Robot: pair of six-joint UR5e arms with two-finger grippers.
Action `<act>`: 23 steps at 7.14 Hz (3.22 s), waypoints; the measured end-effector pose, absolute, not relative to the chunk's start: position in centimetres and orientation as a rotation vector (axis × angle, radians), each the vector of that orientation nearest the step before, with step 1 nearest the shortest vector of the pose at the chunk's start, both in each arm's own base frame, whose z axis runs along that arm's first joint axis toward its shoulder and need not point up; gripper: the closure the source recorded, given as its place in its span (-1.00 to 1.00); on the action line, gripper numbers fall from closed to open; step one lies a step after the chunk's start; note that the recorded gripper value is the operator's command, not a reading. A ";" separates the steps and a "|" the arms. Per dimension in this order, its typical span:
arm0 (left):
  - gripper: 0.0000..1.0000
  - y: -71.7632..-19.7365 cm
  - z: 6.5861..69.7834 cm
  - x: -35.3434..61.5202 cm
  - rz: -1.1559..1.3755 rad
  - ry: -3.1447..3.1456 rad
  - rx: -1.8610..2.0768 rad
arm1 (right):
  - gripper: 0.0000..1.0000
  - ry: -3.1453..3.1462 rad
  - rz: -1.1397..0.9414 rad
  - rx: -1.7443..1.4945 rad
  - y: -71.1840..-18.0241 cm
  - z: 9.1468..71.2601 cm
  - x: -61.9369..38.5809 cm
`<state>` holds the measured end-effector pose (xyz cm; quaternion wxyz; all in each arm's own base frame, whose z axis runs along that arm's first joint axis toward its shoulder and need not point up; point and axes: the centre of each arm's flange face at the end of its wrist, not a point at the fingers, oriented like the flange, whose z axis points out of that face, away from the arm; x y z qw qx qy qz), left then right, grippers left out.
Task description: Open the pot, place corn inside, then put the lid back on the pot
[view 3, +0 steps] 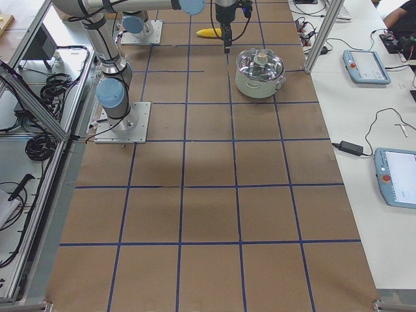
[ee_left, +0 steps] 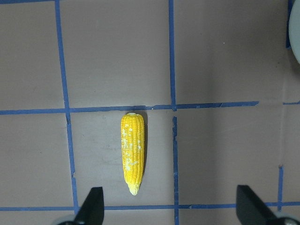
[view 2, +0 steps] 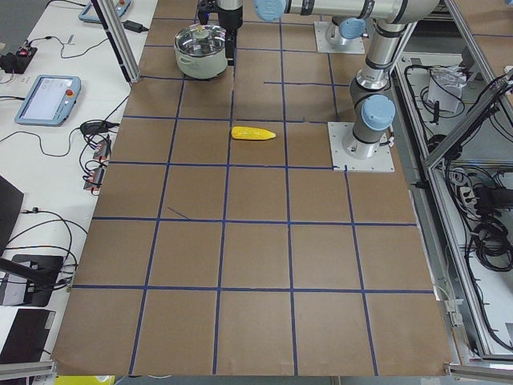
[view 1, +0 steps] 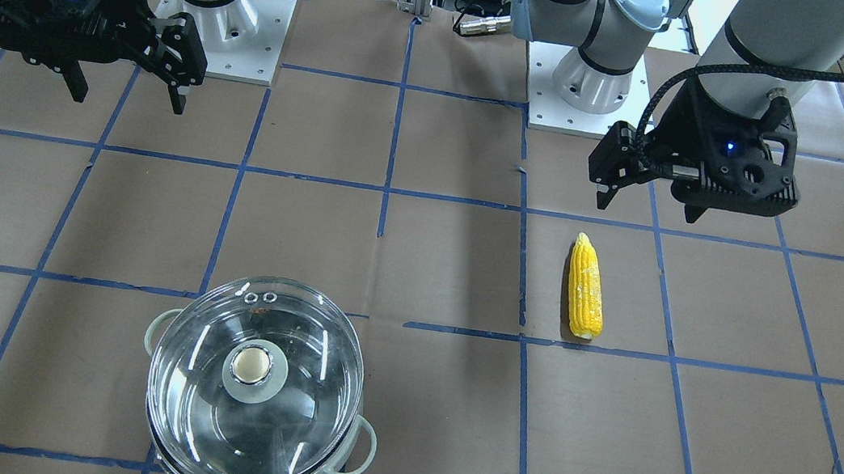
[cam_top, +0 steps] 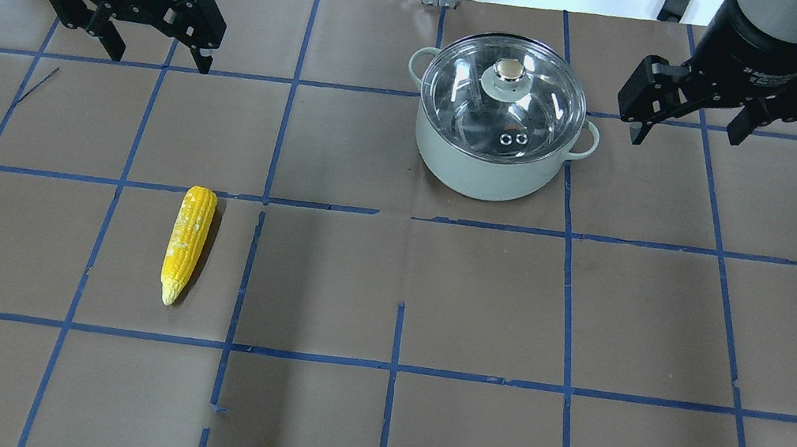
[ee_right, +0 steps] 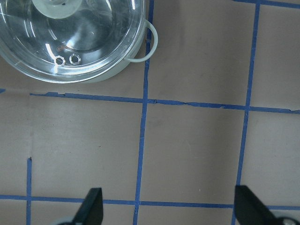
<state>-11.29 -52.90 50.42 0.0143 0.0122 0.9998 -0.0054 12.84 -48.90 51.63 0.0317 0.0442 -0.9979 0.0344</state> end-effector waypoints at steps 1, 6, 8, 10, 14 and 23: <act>-1.00 -52.9 50.5 -11.3 -0.018 3.112 0.038 | -0.96 -3.073 0.106 0.140 -48.9 51.6 12.8; -1.00 -52.7 50.3 -11.3 -0.024 3.113 0.039 | -0.94 -3.105 0.189 0.061 -51.6 50.8 13.9; -1.00 -52.1 51.1 -11.3 -0.052 3.115 0.037 | -0.92 -3.138 0.222 0.017 -55.2 48.7 15.7; -1.00 -52.0 50.9 -11.3 -0.045 3.114 0.035 | -0.92 -3.147 0.239 0.019 -59.7 46.1 17.8; -1.00 -51.9 51.1 -11.3 -0.054 3.113 0.035 | -0.89 -3.144 0.275 0.021 -68.7 42.1 23.8; -1.00 -52.7 51.1 -11.0 -0.055 3.113 0.030 | -0.91 -3.145 0.239 0.043 -68.8 34.4 26.5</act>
